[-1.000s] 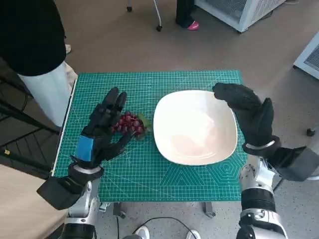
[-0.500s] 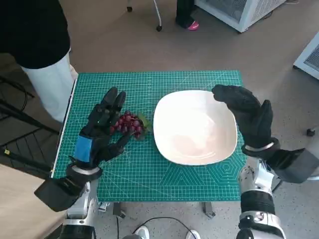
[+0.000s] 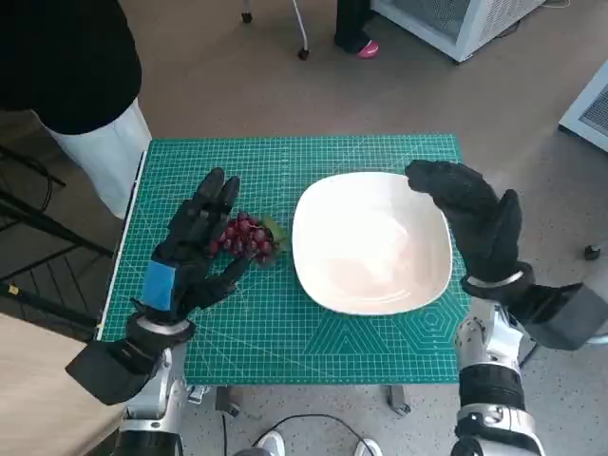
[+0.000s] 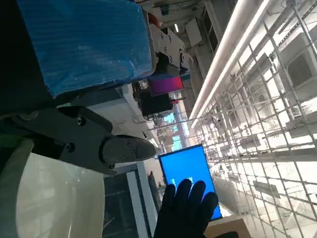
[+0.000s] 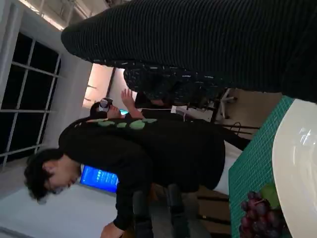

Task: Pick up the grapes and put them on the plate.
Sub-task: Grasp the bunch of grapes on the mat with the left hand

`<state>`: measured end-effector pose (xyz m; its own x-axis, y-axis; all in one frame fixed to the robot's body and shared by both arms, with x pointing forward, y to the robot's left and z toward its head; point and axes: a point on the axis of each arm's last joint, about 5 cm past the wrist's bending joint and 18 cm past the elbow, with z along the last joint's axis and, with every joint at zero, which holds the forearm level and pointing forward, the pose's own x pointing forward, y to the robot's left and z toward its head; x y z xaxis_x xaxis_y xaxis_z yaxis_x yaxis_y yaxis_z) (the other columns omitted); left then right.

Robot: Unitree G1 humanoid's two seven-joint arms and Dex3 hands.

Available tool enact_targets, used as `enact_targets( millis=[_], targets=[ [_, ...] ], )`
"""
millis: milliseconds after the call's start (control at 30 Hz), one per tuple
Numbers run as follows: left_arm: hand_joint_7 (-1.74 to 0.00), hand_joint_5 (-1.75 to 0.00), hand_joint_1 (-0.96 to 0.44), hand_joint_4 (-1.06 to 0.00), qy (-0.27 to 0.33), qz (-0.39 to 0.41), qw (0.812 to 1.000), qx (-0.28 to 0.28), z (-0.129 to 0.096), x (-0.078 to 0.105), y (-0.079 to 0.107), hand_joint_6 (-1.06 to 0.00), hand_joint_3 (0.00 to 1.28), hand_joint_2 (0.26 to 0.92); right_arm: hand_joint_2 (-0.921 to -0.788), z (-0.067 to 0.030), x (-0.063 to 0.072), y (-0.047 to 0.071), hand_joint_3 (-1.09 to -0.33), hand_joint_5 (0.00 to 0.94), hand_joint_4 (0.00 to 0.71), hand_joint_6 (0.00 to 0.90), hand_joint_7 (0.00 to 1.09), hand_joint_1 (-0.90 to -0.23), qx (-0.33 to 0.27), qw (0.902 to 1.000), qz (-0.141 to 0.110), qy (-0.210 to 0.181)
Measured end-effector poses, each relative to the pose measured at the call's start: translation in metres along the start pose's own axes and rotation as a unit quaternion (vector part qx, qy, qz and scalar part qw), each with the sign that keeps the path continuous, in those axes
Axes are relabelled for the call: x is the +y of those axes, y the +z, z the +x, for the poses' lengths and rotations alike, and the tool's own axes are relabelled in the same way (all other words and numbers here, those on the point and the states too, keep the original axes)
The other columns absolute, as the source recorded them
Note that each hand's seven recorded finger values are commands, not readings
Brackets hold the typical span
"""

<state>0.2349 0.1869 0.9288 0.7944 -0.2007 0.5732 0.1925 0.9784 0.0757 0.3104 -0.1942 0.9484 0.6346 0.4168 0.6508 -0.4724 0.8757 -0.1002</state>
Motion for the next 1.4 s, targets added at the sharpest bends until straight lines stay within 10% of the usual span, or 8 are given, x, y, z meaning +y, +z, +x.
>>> enact_targets(
  millis=[367,933,1400],
  targets=[
    [0.0,0.0,-0.52,-0.09,-0.052,0.217,0.972,0.074,0.005,0.017,0.013,-0.2,0.02,0.86,-0.921,-0.0001,0.0,0.0,-0.544,0.001,0.554,0.514,0.0,-0.386,0.0,1.0,0.001,0.0],
    [0.0,0.0,-0.48,-0.02,-0.119,0.515,0.792,0.306,0.051,0.031,0.022,-0.17,0.0,0.749,-0.921,0.0006,0.003,-0.002,-0.55,0.001,0.553,0.514,0.0,-0.372,0.004,1.0,0.006,0.0],
    [0.0,0.0,-0.5,0.0,-0.174,0.539,0.737,0.368,0.072,0.019,-0.005,-0.17,0.0,0.753,-0.921,-0.0013,0.003,-0.003,-0.553,0.0,0.552,0.513,0.0,-0.366,0.008,0.9999,0.009,-0.004]
  ],
)
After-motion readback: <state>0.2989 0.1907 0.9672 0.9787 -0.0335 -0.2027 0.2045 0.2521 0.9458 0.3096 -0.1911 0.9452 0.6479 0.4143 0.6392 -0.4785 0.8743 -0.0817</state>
